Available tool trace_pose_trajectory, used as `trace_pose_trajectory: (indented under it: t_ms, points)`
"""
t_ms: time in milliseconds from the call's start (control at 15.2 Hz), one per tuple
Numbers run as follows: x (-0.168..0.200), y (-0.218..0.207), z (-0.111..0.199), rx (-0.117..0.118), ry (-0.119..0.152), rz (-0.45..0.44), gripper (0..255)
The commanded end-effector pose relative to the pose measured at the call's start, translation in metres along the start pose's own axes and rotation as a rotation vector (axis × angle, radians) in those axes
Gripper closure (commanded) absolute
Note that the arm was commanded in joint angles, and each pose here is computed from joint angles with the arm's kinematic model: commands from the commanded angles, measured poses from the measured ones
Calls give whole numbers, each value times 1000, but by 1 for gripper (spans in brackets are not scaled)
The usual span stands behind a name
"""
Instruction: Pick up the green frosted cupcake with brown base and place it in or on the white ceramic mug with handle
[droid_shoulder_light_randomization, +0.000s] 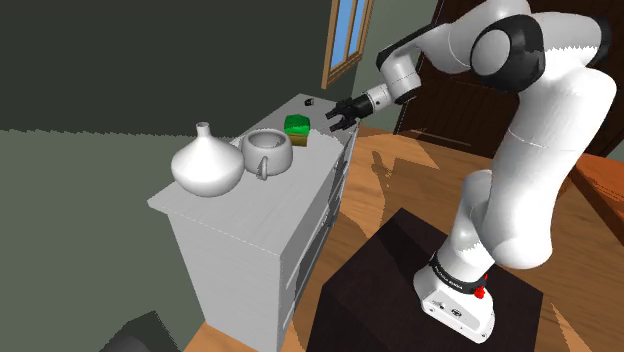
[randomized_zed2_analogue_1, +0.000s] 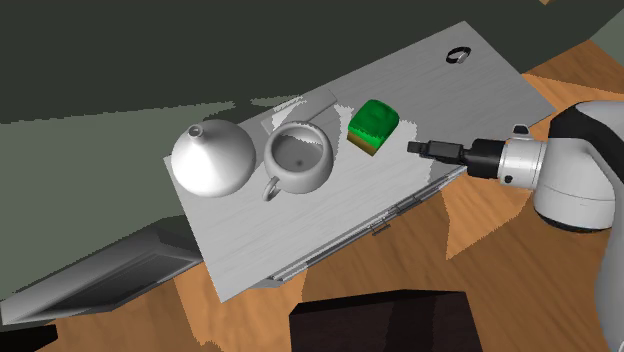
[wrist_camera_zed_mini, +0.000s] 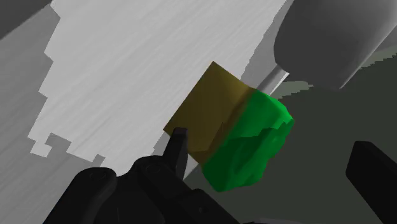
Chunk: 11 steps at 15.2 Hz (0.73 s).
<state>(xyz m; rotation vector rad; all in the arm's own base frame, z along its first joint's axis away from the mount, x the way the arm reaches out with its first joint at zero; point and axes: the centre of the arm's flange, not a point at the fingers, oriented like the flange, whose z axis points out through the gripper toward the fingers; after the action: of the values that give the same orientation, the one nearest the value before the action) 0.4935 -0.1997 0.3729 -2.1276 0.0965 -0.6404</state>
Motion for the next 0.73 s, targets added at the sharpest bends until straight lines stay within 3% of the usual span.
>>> trace_pose_trajectory:
  t_ms: [0,264,330,660]
  points:
    - [16,17,16,91,55,-18,0]
    - [48,51,48,246,138,-32,0]
    - [53,56,53,269,151,-34,0]
    - [57,49,79,269,151,-34,0]
